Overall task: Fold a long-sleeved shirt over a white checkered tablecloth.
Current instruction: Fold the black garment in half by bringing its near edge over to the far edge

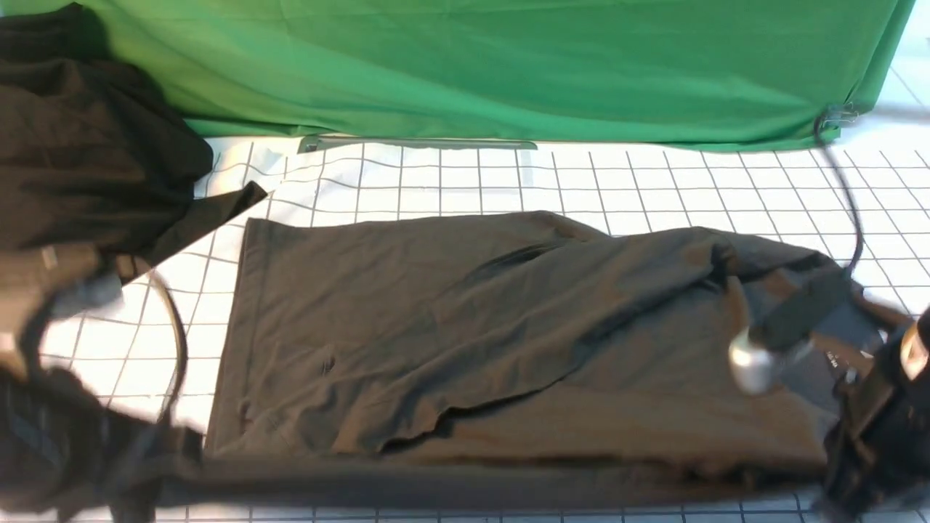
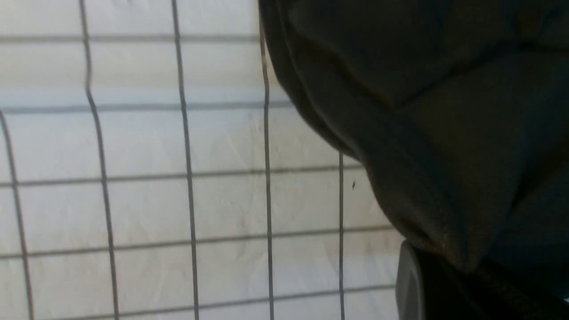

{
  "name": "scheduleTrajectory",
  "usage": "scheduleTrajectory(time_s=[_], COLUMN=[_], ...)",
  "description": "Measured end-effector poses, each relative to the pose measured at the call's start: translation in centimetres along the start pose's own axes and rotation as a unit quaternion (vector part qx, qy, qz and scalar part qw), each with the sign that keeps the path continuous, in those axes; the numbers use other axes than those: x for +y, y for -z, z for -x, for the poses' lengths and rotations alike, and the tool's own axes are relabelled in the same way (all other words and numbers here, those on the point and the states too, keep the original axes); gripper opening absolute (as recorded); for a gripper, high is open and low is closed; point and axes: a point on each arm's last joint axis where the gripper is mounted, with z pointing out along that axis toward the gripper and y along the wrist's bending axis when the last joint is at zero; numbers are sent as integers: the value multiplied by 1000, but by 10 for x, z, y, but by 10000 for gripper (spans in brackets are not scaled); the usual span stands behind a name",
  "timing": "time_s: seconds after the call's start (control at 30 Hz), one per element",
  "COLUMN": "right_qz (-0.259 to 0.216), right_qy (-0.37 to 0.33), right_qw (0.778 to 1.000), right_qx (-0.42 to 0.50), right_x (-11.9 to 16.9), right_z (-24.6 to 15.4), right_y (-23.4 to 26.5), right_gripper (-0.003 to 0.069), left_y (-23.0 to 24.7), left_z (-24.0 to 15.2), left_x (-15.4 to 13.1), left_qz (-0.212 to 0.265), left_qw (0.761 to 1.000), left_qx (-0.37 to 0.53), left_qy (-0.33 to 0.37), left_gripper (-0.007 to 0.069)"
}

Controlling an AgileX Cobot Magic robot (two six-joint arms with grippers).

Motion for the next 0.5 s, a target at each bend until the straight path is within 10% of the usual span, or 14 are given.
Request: scheduleTrajectory(time_s=[0.5], right_qz=[-35], right_qy=[-19], right_qw=[998], right_qx=[-53], right_x=[-81], right_z=[134], right_y=[-7], right_gripper=[21], left_y=[-64], left_z=[181], left_x=[21], left_qz=[17], left_qw=[996], left_qx=[-62], left_qy=[65], left_gripper=[16])
